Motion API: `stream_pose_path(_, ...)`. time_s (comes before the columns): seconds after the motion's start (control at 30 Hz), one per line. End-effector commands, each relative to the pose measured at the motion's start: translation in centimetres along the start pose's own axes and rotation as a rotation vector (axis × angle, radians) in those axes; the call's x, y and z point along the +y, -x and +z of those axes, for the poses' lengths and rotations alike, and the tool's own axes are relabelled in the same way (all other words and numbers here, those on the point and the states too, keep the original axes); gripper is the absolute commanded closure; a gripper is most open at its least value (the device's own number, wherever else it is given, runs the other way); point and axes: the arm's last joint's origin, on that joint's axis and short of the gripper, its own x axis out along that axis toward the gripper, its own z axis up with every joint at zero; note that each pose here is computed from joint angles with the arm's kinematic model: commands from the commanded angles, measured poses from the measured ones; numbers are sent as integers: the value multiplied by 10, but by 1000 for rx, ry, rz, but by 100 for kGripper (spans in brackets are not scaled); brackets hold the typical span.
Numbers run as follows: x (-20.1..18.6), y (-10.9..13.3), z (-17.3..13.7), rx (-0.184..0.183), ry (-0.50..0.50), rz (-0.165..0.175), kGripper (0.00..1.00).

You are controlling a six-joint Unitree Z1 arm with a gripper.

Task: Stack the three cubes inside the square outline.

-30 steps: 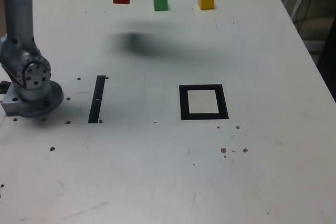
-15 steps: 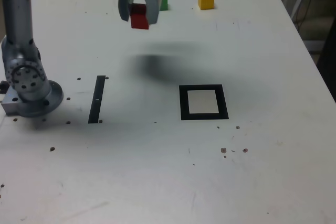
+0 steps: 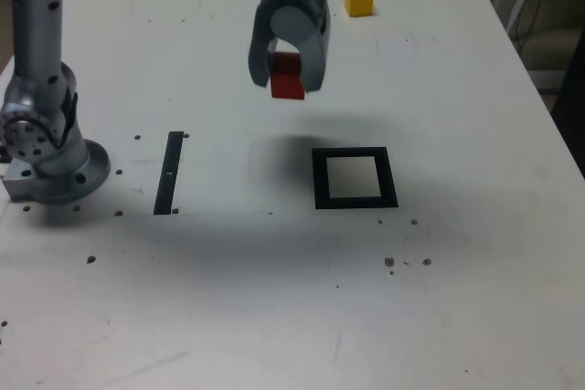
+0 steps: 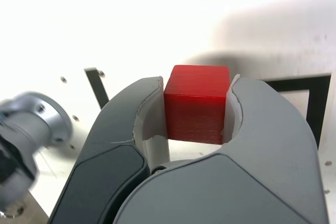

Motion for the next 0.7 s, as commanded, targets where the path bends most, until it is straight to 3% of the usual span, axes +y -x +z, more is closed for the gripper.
stream_pose_path(0.0,-7,0,5,-1,7,-12,75)
stream_pose_path(0.47,-51,8,42,-46,26,-70,75)
stream_pose_path(0.67,-59,-4,60,-4,29,-75,75)
